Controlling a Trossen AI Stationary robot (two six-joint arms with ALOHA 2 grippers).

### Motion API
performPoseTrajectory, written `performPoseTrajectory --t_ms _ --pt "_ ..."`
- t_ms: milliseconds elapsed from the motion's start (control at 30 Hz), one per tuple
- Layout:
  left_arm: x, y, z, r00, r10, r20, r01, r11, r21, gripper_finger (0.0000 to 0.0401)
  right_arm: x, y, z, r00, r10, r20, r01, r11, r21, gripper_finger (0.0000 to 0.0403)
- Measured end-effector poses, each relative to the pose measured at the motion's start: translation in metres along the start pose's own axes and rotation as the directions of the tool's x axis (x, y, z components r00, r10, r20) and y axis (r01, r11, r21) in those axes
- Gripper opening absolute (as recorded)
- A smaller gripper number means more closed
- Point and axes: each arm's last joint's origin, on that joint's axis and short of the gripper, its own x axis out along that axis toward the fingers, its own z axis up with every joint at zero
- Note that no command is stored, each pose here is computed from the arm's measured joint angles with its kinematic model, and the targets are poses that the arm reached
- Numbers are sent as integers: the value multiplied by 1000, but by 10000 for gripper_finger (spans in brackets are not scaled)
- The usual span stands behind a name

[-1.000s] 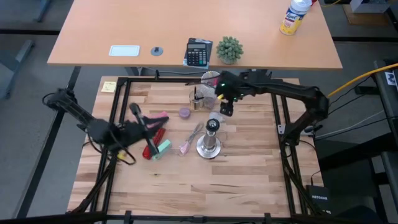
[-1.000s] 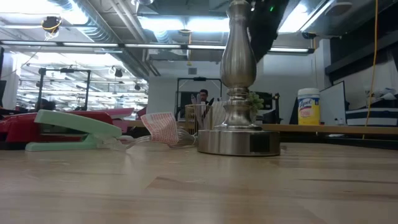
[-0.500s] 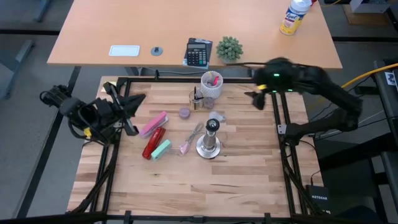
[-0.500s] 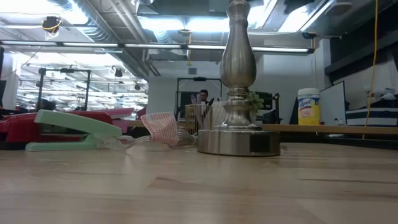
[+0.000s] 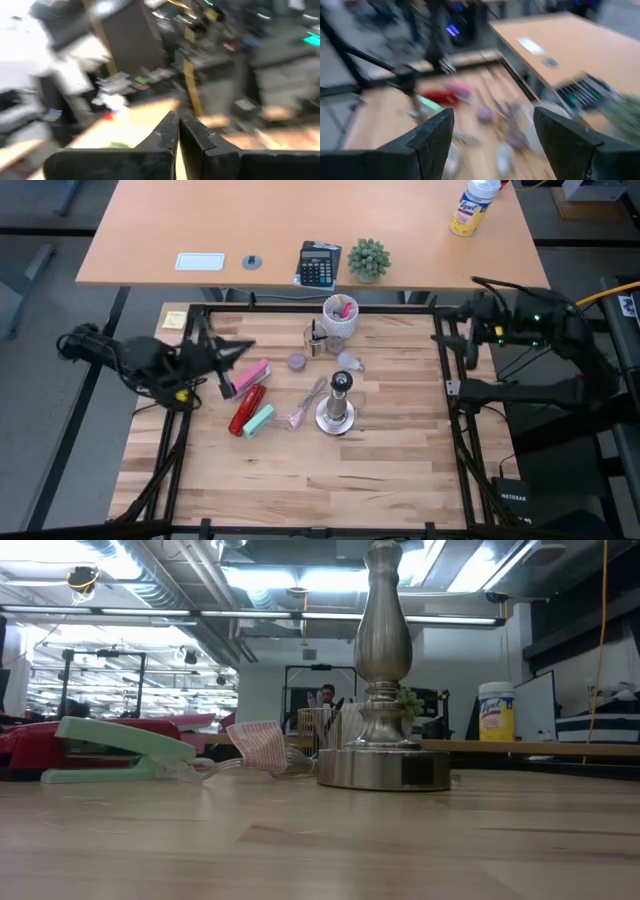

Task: Screw lightbulb
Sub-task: Return to Home Position

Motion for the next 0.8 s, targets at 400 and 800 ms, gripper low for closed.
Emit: performPoseTrajectory --t_ms 400,800 --pt "52 -3 -72 860 -406 -309 330 905 -270 5 64 -1 -96 954 218 207 -244 964 108 280" --pt "46 -31 -170 847 -440 -298 292 854 -431 5 103 -3 -155 953 281 115 -301 926 230 280"
